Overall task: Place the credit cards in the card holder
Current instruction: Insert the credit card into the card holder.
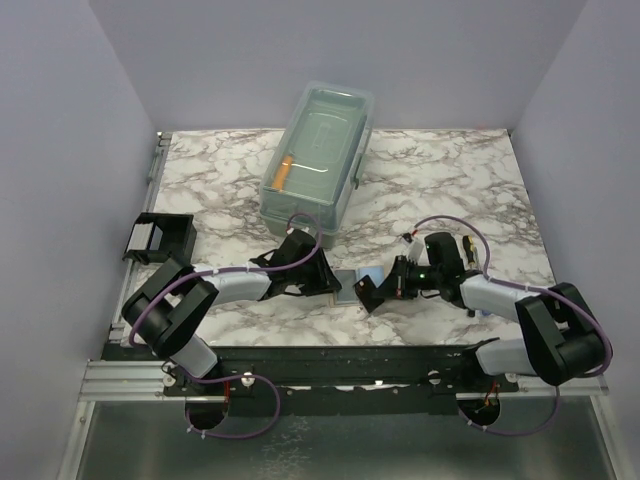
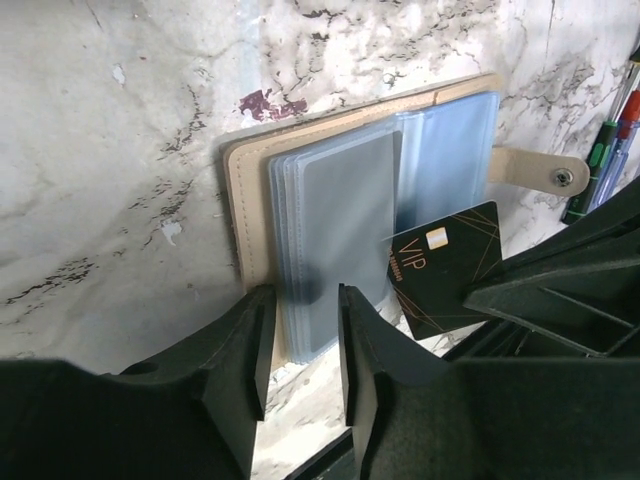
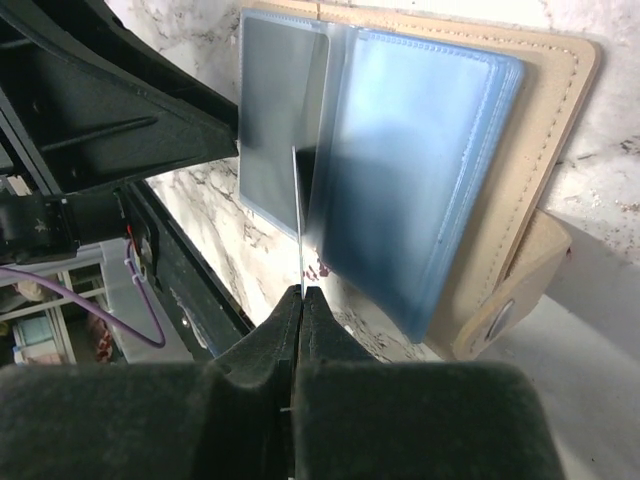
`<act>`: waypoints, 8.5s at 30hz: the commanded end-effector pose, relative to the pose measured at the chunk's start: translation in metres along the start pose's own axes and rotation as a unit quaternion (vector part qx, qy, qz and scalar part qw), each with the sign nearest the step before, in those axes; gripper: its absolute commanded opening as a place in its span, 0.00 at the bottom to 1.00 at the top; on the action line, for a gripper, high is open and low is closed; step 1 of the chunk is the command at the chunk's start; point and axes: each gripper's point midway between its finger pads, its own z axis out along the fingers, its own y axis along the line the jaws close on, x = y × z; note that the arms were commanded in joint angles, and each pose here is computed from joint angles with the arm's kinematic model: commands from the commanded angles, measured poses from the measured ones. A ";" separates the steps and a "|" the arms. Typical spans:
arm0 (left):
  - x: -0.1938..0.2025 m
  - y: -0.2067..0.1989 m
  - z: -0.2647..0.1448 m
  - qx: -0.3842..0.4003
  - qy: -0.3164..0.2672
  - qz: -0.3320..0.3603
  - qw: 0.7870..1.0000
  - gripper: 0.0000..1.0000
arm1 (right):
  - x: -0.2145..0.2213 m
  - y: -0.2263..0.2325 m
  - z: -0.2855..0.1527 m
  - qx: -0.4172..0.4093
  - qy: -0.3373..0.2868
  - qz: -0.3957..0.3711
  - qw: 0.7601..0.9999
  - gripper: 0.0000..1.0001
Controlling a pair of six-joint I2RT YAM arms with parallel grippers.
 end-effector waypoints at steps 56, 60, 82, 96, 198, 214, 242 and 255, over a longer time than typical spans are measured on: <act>0.023 0.026 0.003 -0.045 0.014 -0.025 0.999 0.24 | -0.029 -0.016 0.029 -0.070 -0.139 0.075 0.985 0.00; 0.023 0.024 0.003 -0.043 0.013 -0.026 0.999 0.23 | -0.026 -0.017 0.030 -0.076 -0.143 0.086 0.983 0.00; 0.025 0.022 0.004 -0.038 0.014 -0.025 0.999 0.21 | -0.016 -0.021 0.040 -0.047 -0.182 0.076 0.979 0.00; 0.026 0.024 0.001 -0.039 0.009 -0.024 0.999 0.21 | -0.031 -0.022 0.035 -0.008 -0.194 0.023 0.981 0.00; 0.016 0.022 -0.002 -0.046 -0.007 0.003 0.999 0.24 | -0.040 -0.024 0.029 0.146 -0.082 -0.046 0.985 0.54; -0.001 0.011 0.020 -0.044 -0.010 0.028 0.999 0.22 | -0.002 0.026 0.049 0.004 -0.021 -0.110 0.994 0.37; 0.003 0.021 0.011 -0.054 -0.002 0.027 0.998 0.22 | -0.029 0.009 0.051 0.117 -0.074 -0.095 0.986 0.54; -0.001 0.016 -0.009 -0.056 -0.005 0.032 0.998 0.31 | -0.036 0.014 0.028 0.156 -0.124 -0.068 0.978 0.56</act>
